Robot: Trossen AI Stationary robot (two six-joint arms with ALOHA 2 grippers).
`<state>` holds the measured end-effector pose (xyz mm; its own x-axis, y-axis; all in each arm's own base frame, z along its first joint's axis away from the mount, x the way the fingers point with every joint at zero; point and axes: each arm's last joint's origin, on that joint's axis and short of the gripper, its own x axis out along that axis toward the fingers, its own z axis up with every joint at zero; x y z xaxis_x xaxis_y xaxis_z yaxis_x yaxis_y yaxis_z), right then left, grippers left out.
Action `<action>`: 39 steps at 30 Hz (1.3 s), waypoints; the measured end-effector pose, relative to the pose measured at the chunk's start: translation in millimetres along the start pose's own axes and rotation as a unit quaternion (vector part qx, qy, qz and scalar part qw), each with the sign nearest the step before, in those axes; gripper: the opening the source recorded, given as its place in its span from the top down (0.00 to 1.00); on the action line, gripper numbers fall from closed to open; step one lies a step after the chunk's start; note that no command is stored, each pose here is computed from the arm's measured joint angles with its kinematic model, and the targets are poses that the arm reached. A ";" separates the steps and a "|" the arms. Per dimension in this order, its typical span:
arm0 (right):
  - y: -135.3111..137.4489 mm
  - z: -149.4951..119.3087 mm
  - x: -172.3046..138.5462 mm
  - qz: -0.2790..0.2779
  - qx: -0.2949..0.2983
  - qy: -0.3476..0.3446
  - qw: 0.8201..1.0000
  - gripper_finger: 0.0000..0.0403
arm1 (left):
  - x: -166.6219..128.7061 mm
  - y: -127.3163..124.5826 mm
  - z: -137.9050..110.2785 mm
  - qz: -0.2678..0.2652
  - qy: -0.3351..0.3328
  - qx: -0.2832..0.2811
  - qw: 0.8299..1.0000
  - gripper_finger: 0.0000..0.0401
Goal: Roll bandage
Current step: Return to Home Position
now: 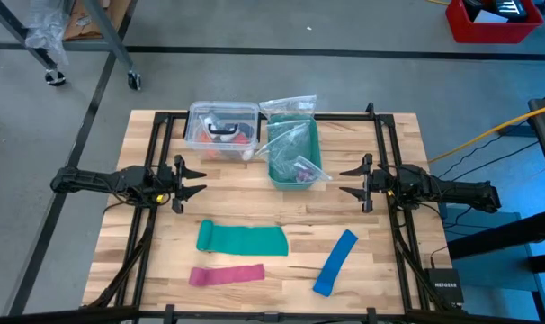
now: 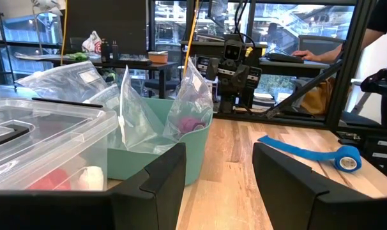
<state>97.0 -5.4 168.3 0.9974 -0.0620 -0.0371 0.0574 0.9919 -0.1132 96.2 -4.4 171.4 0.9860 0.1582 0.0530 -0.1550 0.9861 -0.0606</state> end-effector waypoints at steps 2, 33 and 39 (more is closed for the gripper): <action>-0.2 0.0 0.0 -0.003 0.000 0.000 1.000 0.47 | 0.0 0.0 0.0 0.000 0.000 0.000 1.000 0.57; 1.0 0.1 0.0 0.017 0.000 -0.002 1.000 0.47 | 0.0 0.0 0.1 0.000 0.000 0.000 1.000 0.57; 1.0 0.1 0.0 0.018 0.000 -0.002 1.000 0.47 | 0.0 0.0 0.1 0.000 0.000 0.000 1.000 0.57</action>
<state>97.1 -4.4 168.2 0.9990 -0.0266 -0.0372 0.0223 0.9935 -0.1118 96.2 -4.4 171.6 0.9860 0.1582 0.0535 -0.1549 0.9861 -0.0607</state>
